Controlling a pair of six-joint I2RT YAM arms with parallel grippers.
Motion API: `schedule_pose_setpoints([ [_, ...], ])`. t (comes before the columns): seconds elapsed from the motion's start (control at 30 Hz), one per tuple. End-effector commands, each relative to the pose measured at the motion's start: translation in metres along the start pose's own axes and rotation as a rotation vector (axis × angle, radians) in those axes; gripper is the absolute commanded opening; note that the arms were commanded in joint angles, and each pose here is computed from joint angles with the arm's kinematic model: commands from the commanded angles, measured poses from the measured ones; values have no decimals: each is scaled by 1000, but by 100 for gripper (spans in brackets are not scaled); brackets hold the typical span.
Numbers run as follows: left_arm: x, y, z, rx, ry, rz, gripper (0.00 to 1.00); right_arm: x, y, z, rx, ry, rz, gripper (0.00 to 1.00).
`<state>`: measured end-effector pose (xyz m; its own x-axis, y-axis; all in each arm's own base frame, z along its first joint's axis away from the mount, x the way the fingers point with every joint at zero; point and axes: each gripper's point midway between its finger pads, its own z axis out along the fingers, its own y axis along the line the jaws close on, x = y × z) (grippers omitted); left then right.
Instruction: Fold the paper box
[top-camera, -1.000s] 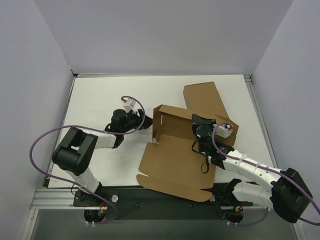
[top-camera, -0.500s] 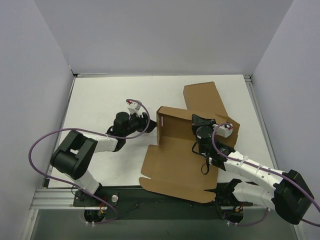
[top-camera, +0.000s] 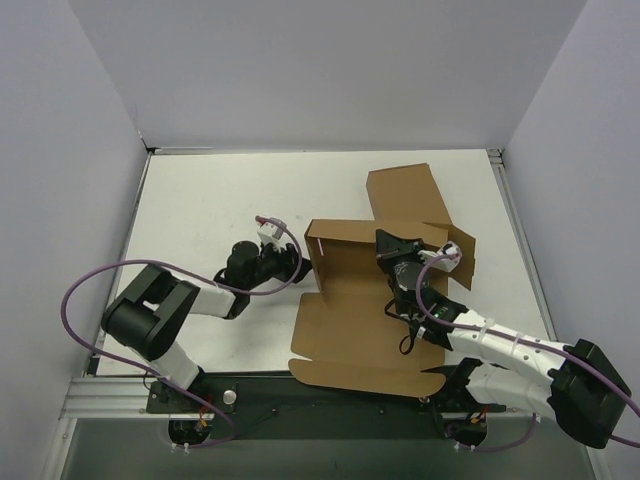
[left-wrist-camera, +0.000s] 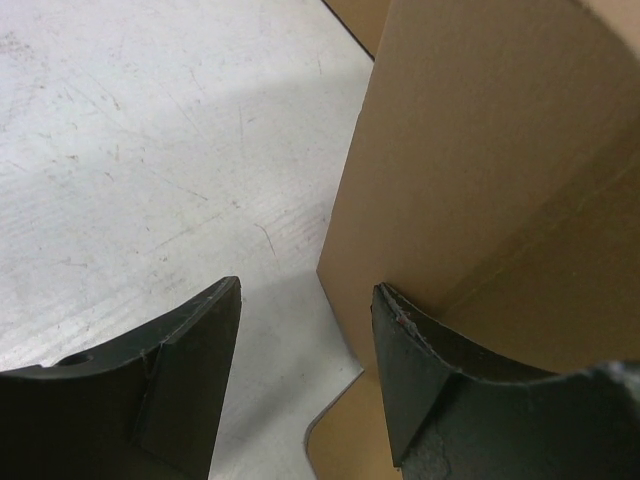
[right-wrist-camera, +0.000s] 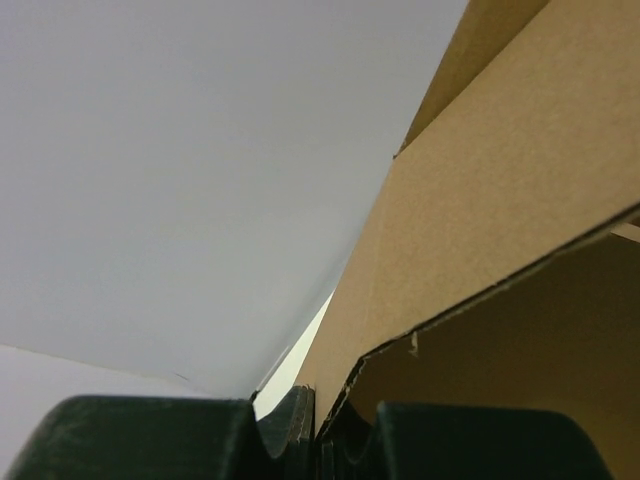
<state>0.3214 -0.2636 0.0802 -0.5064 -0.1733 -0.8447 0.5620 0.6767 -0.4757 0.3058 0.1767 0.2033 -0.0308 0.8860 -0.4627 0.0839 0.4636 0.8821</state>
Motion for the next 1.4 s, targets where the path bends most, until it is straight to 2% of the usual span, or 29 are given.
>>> schedule_pose_setpoints([
  [0.0, -20, -13, -6, 18, -103, 106, 65, 1, -13, -6, -9, 6, -134, 0],
  [0.37, -12, -23, -14, 37, -92, 189, 65, -2, -49, -28, -18, 54, -229, 0],
  [0.73, -8, -50, -10, 141, -103, 245, 65, -8, -91, -45, 53, 73, -276, 0],
  [1.0, -1, -74, -2, 214, -82, 294, 65, -10, -95, -47, 59, 74, -269, 0],
  [1.37, -7, -71, 7, 116, -126, 354, 72, -15, -95, -49, 80, 65, -266, 0],
])
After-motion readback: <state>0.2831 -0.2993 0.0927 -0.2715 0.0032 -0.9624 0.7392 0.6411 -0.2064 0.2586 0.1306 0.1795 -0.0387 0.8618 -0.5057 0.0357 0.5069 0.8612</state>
